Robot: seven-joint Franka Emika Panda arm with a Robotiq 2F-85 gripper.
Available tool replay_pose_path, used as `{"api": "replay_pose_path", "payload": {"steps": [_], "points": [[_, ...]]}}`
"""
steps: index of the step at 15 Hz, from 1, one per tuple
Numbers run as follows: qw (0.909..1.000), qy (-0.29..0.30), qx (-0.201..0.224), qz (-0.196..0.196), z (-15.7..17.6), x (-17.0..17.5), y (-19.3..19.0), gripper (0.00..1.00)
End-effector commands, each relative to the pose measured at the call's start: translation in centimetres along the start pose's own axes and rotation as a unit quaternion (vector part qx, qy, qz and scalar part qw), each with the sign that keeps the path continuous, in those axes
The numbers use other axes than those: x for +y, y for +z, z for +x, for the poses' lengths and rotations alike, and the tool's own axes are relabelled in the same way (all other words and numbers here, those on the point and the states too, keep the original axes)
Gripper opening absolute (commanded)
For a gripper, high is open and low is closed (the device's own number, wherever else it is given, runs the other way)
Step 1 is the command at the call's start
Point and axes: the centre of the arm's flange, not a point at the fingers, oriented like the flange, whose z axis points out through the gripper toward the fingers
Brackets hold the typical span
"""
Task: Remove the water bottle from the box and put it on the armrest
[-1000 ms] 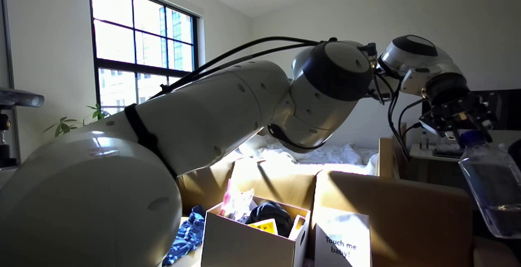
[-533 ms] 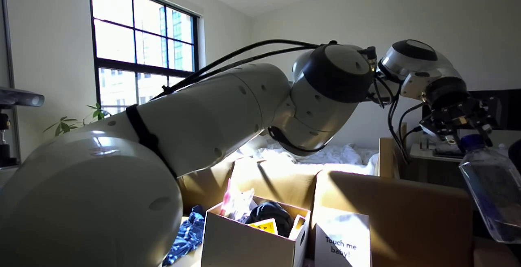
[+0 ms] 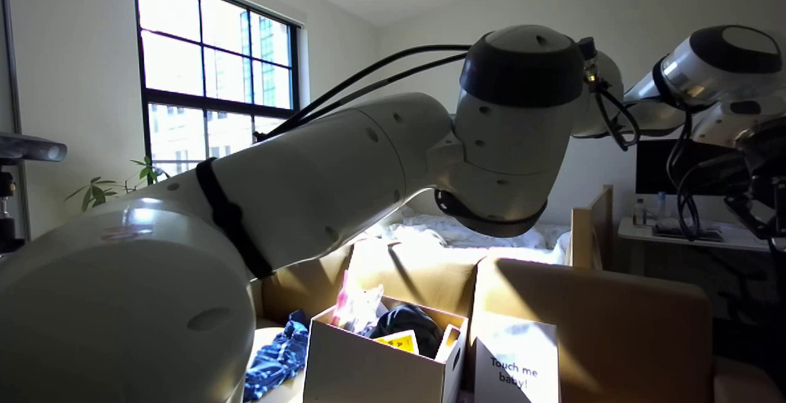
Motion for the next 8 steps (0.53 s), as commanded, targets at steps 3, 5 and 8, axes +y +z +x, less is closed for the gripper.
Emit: {"api": "replay_pose_path", "payload": {"steps": [3,5,8], "points": [[0.9873,-0.084,-0.126,-0.049,-9.4,1.3,-0.4,0.1],[0.9826,-0.111,-0.139,-0.055,-11.4,3.0,-0.2,0.1],[0.979,-0.124,-0.148,-0.066,-12.5,4.4,-0.2,0.1]]}}
